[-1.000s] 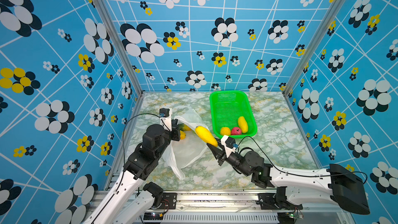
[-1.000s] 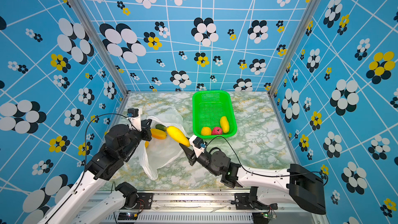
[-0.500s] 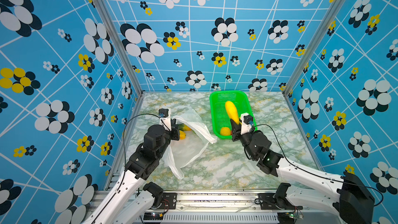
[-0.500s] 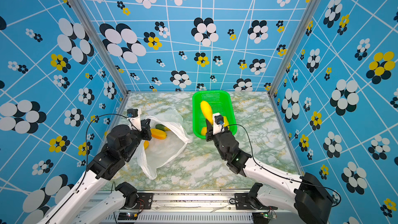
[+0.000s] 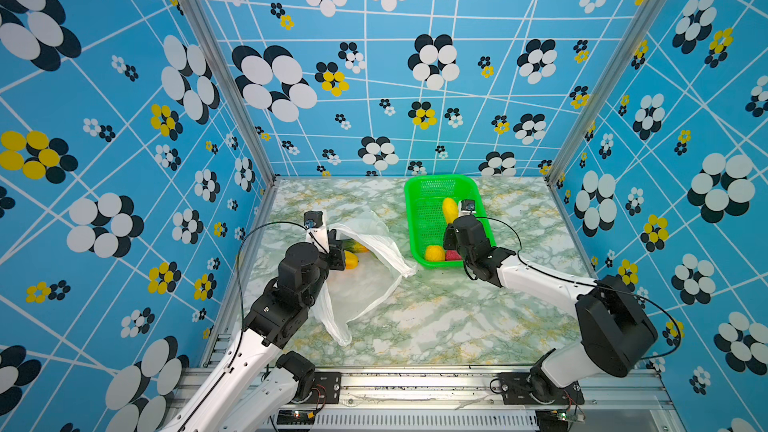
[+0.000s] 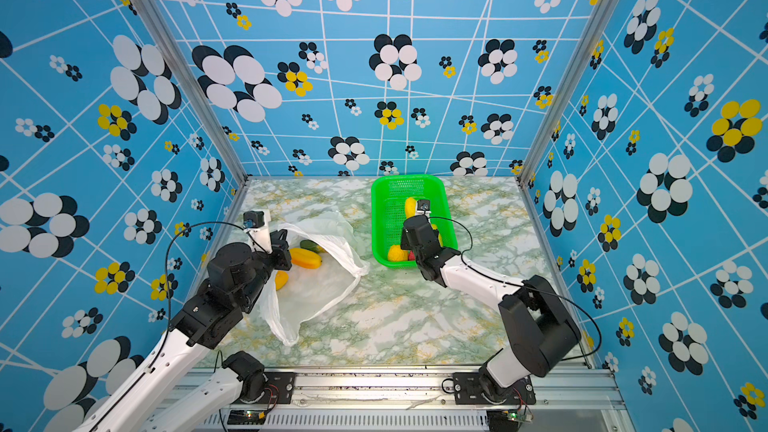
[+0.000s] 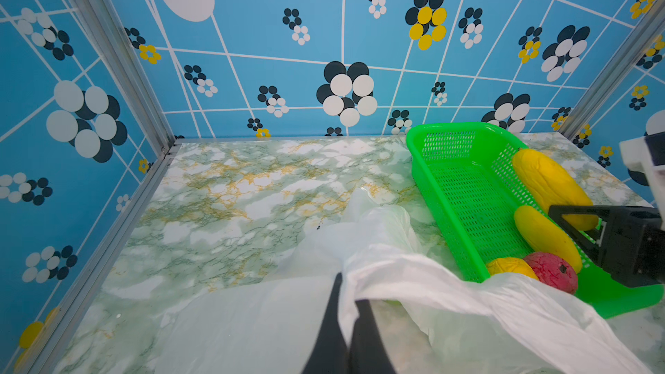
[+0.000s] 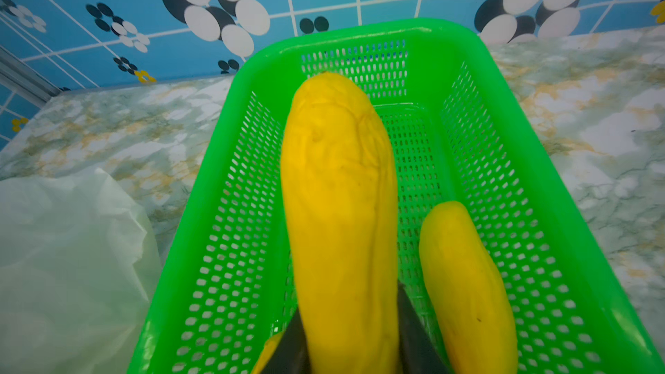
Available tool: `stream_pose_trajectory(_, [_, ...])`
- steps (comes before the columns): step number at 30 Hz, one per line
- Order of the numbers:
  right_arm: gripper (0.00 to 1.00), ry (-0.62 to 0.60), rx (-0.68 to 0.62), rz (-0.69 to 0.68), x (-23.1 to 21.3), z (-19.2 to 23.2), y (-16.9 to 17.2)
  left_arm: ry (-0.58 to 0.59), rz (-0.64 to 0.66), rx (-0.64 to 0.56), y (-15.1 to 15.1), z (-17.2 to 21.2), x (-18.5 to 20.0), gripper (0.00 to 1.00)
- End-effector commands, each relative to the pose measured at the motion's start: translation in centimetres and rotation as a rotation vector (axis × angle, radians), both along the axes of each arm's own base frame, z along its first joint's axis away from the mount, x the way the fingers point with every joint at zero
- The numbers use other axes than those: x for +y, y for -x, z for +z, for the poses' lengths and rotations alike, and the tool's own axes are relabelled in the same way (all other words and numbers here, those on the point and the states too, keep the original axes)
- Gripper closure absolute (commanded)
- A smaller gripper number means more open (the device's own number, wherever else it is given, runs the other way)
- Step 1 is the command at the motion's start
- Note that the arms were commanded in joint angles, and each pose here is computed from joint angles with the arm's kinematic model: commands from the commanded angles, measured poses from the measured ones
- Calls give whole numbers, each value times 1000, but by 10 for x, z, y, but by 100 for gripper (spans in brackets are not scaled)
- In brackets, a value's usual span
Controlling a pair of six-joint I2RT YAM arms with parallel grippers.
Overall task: Untie the knot of the plastic bag and take out the fruit
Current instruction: 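Carry the wrinkled yellow fruit with the right gripper over the basket, then lower the fruit into the basket and open the right gripper, then move the right gripper back toward the bag held by the left gripper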
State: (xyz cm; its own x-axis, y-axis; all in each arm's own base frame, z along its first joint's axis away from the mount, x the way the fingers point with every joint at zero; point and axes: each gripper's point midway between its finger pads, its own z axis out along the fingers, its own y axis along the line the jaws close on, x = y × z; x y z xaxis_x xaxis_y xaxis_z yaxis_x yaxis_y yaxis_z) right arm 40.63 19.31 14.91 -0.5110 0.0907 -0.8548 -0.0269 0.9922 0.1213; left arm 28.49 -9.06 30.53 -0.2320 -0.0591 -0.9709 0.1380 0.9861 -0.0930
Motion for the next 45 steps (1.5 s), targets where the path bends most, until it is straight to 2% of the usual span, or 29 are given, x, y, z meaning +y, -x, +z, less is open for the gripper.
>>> stream_pose_trajectory(1, [78, -21, 50, -12, 1, -4, -6, 2, 22, -25, -1, 5, 3, 100])
stream_pose_trajectory(5, [74, -11, 88, -36, 0, -8, -23, -6, 16, -29, -6, 5, 0, 100])
stream_pose_trajectory(16, [69, -7, 252, -78, 0, -58, -71, -5, 13, -16, -3, 2, 1, 100])
stream_pose_trajectory(25, [43, -11, 266, -69, 1, -65, -75, 8, 11, -23, 5, 4, 5, 100])
stream_pose_trajectory(28, [38, -20, 263, -50, 3, -61, -71, 5, 7, -18, 5, 3, 4, 100])
stream_pose_trajectory(33, [30, -29, 196, -41, -8, -31, -52, 12, -8, -24, 5, 5, 1, 100])
stream_pose_trajectory(39, [28, -39, 9, 37, -10, 42, -7, 4, -14, -16, 0, 3, -3, 100])
stream_pose_trajectory(42, [29, -30, -168, 172, 17, 84, 34, -3, -19, -4, -2, 2, -5, 100])
stream_pose_trajectory(45, [32, -2, -356, 394, 60, 118, 91, -7, -18, 3, -4, 1, -5, 100])
